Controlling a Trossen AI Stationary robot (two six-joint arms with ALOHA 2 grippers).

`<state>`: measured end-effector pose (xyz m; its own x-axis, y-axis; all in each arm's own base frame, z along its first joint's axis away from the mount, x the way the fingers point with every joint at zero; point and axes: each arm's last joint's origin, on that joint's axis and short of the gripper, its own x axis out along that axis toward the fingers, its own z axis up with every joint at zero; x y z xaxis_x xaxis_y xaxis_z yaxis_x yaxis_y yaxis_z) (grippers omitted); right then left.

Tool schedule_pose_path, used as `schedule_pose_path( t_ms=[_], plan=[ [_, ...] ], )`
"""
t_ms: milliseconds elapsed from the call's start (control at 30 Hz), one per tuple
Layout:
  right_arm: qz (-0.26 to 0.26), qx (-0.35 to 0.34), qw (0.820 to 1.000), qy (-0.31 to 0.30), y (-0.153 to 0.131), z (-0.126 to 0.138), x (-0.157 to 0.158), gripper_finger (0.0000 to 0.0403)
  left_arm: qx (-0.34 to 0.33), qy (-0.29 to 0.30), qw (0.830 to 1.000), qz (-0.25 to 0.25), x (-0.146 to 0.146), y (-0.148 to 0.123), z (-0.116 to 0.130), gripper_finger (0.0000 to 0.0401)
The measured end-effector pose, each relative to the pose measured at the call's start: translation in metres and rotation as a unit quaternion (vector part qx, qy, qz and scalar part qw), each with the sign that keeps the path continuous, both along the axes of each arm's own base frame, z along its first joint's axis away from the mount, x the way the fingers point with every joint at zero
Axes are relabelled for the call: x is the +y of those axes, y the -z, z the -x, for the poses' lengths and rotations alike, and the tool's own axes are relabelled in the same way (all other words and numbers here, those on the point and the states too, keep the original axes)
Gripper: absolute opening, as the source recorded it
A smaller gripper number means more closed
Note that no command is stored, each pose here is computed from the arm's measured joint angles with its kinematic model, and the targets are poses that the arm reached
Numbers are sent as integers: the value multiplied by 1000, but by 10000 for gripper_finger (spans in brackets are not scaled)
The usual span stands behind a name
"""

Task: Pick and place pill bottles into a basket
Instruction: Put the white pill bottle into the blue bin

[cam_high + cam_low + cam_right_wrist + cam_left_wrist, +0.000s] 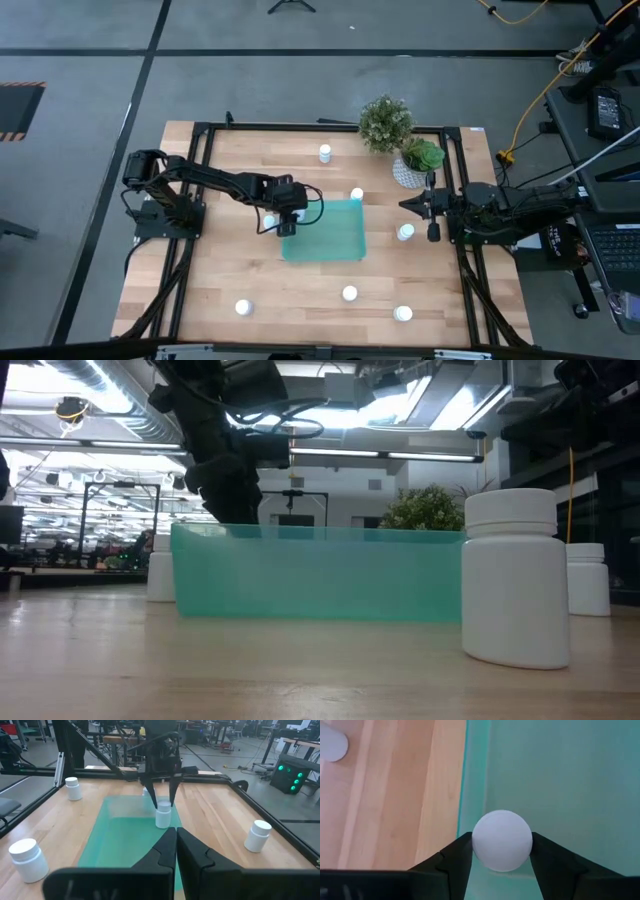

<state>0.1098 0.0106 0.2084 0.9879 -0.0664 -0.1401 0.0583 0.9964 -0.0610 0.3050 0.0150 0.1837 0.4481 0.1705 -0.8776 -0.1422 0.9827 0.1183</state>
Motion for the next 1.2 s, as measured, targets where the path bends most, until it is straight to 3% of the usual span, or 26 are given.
schedule_pose_path(
  t_ms=[600,933,1200],
  plan=[
    [0,0,1000,0,0,0,0,16,-5,6,1000,-16,-7,-3,1,203],
    [0,0,1000,0,0,0,0,16,3,21,998,-61,-14,-40,5,204],
    [0,0,1000,0,0,0,0,16,47,-8,997,-56,-14,-56,30,201]
  ],
)
